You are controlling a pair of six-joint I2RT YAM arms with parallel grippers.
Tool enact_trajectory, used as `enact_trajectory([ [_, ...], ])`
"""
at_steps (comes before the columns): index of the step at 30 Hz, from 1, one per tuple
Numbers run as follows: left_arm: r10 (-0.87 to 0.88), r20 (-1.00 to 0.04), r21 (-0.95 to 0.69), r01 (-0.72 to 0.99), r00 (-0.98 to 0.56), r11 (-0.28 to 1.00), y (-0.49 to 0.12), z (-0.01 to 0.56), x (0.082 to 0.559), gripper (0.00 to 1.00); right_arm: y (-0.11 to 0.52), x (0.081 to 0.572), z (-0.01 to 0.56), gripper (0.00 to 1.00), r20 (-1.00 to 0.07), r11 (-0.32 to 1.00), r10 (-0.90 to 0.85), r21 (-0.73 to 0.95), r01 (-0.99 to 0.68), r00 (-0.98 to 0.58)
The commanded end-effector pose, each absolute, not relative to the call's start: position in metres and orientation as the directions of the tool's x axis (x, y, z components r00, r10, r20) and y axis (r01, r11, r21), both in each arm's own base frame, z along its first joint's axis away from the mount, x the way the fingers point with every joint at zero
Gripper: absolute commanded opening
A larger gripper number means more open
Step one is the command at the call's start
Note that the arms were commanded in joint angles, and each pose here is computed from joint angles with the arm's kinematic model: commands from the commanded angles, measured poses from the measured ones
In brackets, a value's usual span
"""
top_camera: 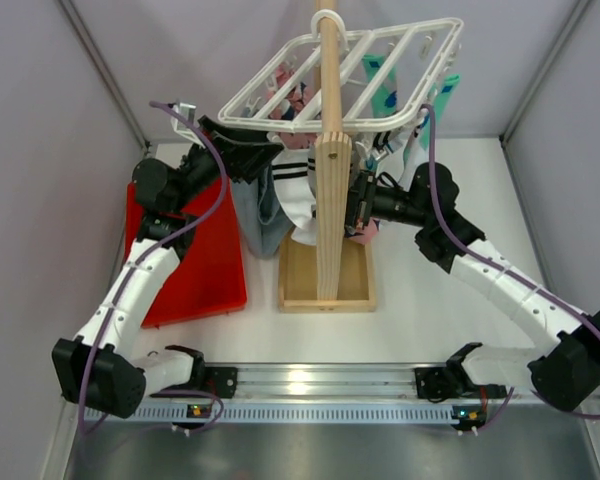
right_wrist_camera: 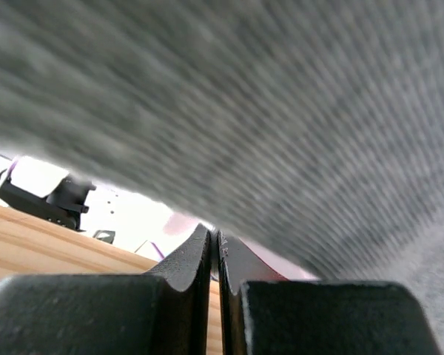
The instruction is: Remove the socks clipped to the hanger
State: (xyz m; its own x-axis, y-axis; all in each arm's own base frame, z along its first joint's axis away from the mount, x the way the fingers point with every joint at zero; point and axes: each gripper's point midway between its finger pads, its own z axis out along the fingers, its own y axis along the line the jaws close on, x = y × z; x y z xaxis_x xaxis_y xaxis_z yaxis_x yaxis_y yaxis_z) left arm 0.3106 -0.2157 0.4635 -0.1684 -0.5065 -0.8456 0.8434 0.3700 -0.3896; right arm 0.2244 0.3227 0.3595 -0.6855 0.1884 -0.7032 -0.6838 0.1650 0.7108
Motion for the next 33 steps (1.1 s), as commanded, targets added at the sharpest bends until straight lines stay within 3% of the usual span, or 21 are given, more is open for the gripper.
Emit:
enact_trajectory([
  [1, -0.538, -0.836, -0.341, 0.868, -0.105, 0.361, -0.215, 0.490, 0.307, 0.70, 0.318, 0.206, 0.394, 0.00, -0.752, 0.106, 0.209, 0.653, -0.750, -0.625],
  [5, -0.539, -0.835, -0.343, 0.870, -0.110, 0.355, -0.218, 0.491, 0.309, 0.66, 0.317, 0.205, 0.396, 0.00, -0.753, 0.107, 0.212, 0.652, -0.751, -0.623],
  [10, -0.552, -0.825, -0.366, 0.861, -0.124, 0.353, -0.220, 0.489, 0.312, 0.54, 0.318, 0.207, 0.394, 0.00, -0.751, 0.110, 0.211, 0.654, -0.748, -0.626],
  [14, -0.564, -0.815, -0.382, 0.854, -0.132, 0.352, -0.221, 0.489, 0.313, 0.30, 0.318, 0.206, 0.393, 0.00, -0.749, 0.109, 0.210, 0.656, -0.747, -0.628],
  [15, -0.565, -0.814, -0.388, 0.852, -0.138, 0.351, -0.222, 0.488, 0.314, 0.16, 0.317, 0.206, 0.395, 0.00, -0.751, 0.109, 0.214, 0.654, -0.749, -0.625],
  [17, -0.571, -0.809, -0.393, 0.850, -0.139, 0.350, -0.221, 0.489, 0.314, 0.00, 0.317, 0.206, 0.393, 0.00, -0.752, 0.116, 0.209, 0.654, -0.748, -0.625],
  [24, -0.570, -0.806, -0.410, 0.844, -0.159, 0.345, -0.222, 0.482, 0.312, 0.00, 0.315, 0.208, 0.383, 0.00, -0.743, 0.140, 0.209, 0.666, -0.733, -0.636],
  [25, -0.556, -0.814, -0.405, 0.851, -0.169, 0.334, -0.224, 0.480, 0.310, 0.07, 0.315, 0.208, 0.382, 0.00, -0.742, 0.142, 0.210, 0.667, -0.731, -0.636],
  [27, -0.549, -0.813, -0.419, 0.850, -0.194, 0.320, -0.226, 0.473, 0.307, 0.59, 0.316, 0.209, 0.382, 0.00, -0.742, 0.141, 0.208, 0.668, -0.731, -0.637],
  [28, -0.545, -0.814, -0.421, 0.850, -0.200, 0.317, -0.226, 0.470, 0.305, 0.93, 0.317, 0.209, 0.382, 0.00, -0.742, 0.141, 0.208, 0.668, -0.731, -0.637],
  [29, -0.546, -0.816, -0.410, 0.855, -0.190, 0.316, -0.224, 0.472, 0.297, 0.99, 0.317, 0.211, 0.381, 0.00, -0.742, 0.144, 0.208, 0.668, -0.730, -0.638],
  [33, -0.531, -0.832, -0.377, 0.865, -0.159, 0.331, -0.217, 0.462, 0.275, 0.99, 0.318, 0.213, 0.381, 0.00, -0.746, 0.149, 0.201, 0.664, -0.733, -0.635],
])
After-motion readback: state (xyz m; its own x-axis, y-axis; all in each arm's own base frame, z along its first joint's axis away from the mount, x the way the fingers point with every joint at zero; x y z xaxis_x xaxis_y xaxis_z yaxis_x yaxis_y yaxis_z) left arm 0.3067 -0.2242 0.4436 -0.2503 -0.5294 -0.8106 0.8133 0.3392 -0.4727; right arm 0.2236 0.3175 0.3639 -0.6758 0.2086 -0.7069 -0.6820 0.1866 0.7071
